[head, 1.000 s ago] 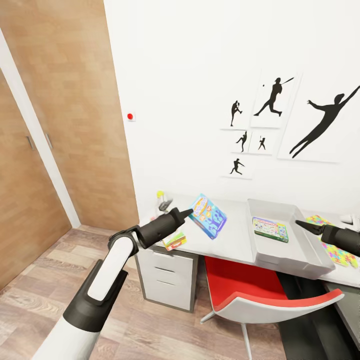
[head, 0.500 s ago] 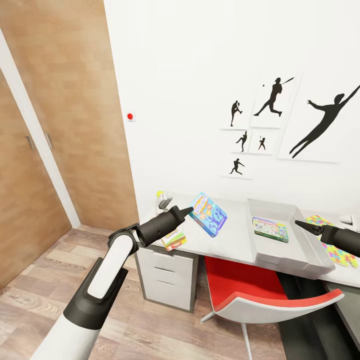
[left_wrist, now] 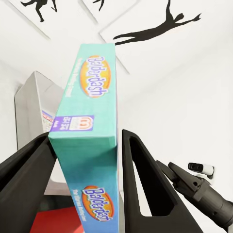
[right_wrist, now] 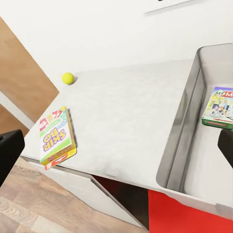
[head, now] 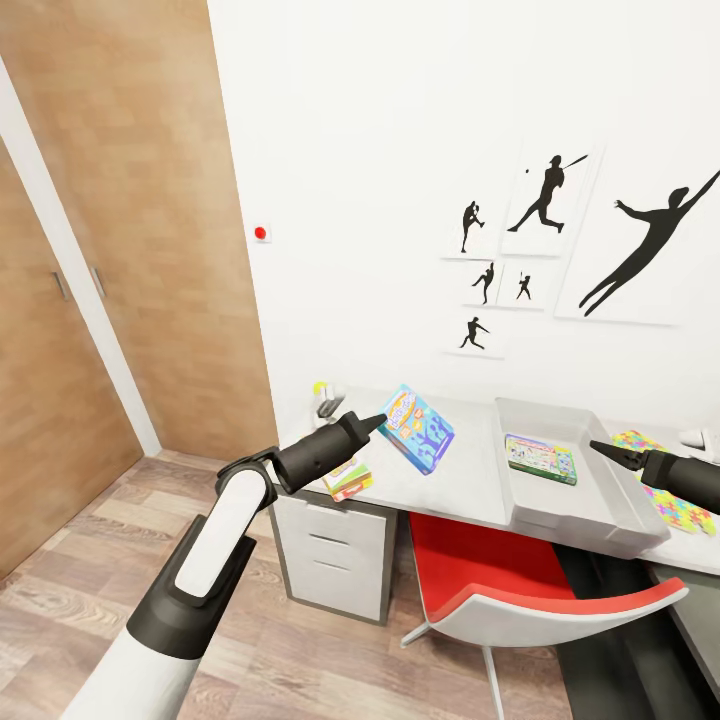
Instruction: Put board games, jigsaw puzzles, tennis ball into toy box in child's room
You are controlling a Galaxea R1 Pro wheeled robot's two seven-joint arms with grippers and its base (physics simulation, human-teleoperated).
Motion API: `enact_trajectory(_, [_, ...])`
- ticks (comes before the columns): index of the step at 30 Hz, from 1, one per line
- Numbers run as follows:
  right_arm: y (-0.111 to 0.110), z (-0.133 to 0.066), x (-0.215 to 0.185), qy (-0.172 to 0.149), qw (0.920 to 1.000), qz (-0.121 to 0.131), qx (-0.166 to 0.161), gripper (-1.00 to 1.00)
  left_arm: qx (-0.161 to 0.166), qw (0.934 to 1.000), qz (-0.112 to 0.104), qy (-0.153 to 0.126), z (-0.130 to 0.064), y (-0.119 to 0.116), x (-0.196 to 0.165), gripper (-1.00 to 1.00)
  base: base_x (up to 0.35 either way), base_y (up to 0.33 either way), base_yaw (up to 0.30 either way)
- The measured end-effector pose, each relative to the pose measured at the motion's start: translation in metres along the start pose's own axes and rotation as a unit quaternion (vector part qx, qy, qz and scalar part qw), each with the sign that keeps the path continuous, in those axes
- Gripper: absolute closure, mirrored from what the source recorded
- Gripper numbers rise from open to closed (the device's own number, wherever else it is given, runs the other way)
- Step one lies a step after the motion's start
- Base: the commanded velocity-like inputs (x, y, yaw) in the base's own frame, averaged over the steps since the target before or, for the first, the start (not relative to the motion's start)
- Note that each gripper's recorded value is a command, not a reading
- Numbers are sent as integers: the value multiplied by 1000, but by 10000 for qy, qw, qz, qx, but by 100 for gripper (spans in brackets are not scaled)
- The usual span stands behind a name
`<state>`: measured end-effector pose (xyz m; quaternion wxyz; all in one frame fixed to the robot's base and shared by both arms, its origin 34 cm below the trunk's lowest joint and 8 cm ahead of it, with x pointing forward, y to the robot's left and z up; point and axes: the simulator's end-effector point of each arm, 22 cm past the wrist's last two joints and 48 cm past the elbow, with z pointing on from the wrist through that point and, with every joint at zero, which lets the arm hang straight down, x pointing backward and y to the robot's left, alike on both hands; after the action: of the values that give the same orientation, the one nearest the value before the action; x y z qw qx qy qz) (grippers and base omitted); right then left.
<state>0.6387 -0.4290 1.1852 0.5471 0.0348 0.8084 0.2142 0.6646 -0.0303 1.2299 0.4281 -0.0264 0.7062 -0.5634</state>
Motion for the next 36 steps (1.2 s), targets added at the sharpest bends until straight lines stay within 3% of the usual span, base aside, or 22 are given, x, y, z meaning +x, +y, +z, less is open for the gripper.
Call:
enact_trajectory(9, [1,0,-1,-9,10000,-11,-3,-100,12,10000,3,-2,0,-1,0,100,0,0,-3])
enact_trajectory(14, [1,1,8,43,9999,77,-54,-100,9,9999,-103,21,-2,3,1,100,0,0,-84])
enact_trajectory(36, [0,2,16,103,9998,150,-71,-100,28,9991,-425,88,-3,12,5,100,0,0,-249])
